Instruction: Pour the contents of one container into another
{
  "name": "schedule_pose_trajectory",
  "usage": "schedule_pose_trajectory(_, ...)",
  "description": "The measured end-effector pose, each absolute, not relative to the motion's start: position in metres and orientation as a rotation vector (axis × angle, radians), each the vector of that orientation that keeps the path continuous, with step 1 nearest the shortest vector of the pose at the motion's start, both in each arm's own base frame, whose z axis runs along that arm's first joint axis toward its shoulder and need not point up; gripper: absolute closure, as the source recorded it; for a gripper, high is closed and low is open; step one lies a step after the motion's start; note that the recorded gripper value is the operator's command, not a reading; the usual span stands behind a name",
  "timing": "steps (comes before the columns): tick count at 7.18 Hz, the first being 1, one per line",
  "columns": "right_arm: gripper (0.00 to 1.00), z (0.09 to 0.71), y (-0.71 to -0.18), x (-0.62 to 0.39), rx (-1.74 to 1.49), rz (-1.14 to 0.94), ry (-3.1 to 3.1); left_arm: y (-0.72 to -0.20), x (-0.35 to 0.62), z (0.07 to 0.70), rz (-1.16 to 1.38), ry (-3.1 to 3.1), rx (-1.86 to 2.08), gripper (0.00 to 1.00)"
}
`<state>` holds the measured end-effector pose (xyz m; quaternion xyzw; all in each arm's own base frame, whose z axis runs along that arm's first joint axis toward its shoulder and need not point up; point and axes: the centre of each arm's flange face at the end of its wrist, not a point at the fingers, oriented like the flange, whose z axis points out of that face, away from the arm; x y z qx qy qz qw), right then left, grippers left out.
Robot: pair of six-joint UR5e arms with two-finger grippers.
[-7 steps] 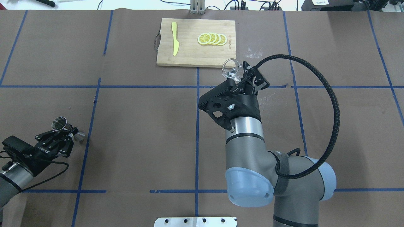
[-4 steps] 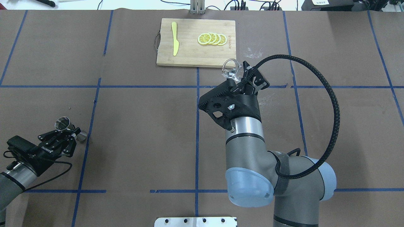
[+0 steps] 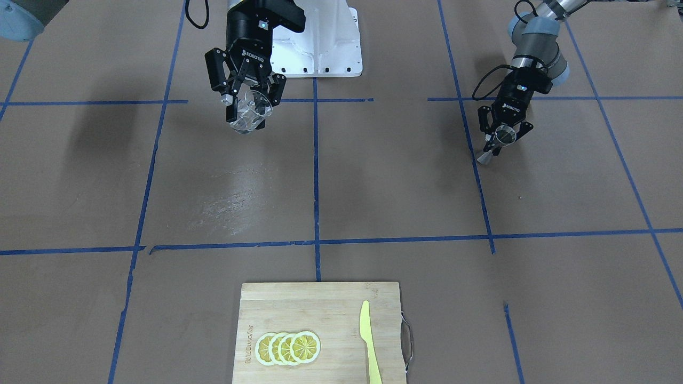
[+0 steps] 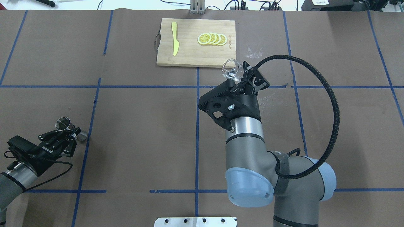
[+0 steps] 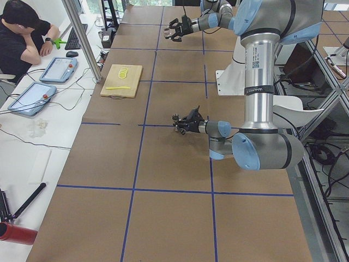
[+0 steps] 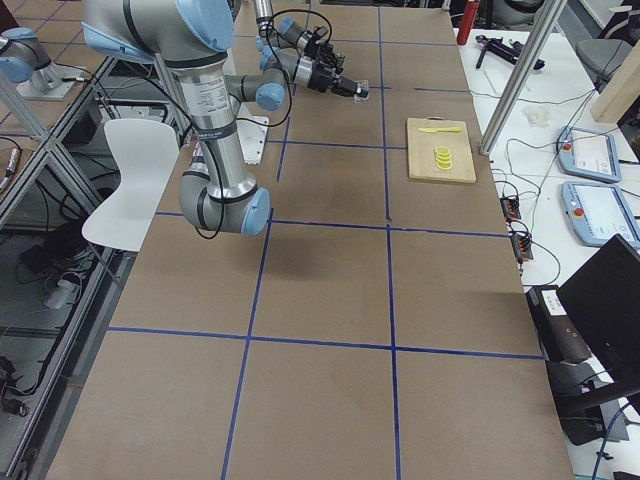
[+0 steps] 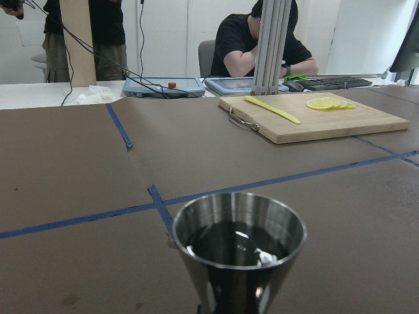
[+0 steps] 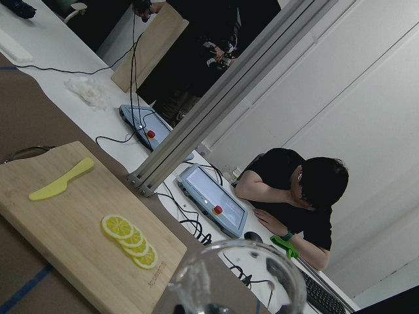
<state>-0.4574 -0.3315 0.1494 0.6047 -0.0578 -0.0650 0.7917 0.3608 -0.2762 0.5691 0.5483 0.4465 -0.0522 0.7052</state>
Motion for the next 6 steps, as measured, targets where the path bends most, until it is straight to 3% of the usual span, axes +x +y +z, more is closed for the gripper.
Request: schedule_pose_trajectory(6, 1.00, 0.1502, -0.3316, -0.4574, 1.301, -0.141, -0.123, -0.2753, 0.3623, 0.5724, -0.109, 0.987, 1.216, 1.00)
